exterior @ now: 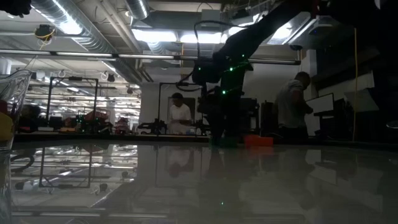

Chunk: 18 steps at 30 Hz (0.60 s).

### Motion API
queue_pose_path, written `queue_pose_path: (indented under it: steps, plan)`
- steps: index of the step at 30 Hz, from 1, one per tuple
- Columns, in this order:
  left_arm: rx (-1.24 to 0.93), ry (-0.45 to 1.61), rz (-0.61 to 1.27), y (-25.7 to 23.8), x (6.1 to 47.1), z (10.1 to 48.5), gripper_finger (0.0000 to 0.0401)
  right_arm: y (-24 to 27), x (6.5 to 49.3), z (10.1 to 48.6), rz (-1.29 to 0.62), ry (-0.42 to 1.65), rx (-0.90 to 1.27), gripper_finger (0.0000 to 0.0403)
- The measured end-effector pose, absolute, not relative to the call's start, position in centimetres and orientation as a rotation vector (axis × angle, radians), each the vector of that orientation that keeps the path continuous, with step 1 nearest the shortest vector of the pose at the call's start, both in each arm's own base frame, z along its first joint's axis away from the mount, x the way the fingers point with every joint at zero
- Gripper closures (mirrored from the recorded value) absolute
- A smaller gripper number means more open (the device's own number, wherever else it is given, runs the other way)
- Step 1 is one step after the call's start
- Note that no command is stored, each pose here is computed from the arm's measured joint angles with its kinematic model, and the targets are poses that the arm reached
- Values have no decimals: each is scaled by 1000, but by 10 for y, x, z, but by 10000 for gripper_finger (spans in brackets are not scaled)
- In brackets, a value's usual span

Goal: Sort blocks by size
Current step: Put the large green game piece into the left transparent bin

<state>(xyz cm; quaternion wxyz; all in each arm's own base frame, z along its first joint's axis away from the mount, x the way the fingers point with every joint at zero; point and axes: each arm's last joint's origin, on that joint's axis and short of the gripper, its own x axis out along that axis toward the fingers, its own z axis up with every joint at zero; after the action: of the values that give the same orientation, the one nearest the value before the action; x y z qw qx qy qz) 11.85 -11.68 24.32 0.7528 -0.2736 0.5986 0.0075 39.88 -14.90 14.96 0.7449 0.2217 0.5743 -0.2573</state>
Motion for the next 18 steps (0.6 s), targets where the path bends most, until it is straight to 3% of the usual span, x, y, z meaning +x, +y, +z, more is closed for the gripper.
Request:
queue_pose_path:
  steps: [11,18]
  plan:
    - [-594,1295,26,-116,119,243,246,-84,417,151,-347,1294,463,139]
    - [-605,1292,38,-116,119,243,246,-54,420,150,-373,1312,373,139]
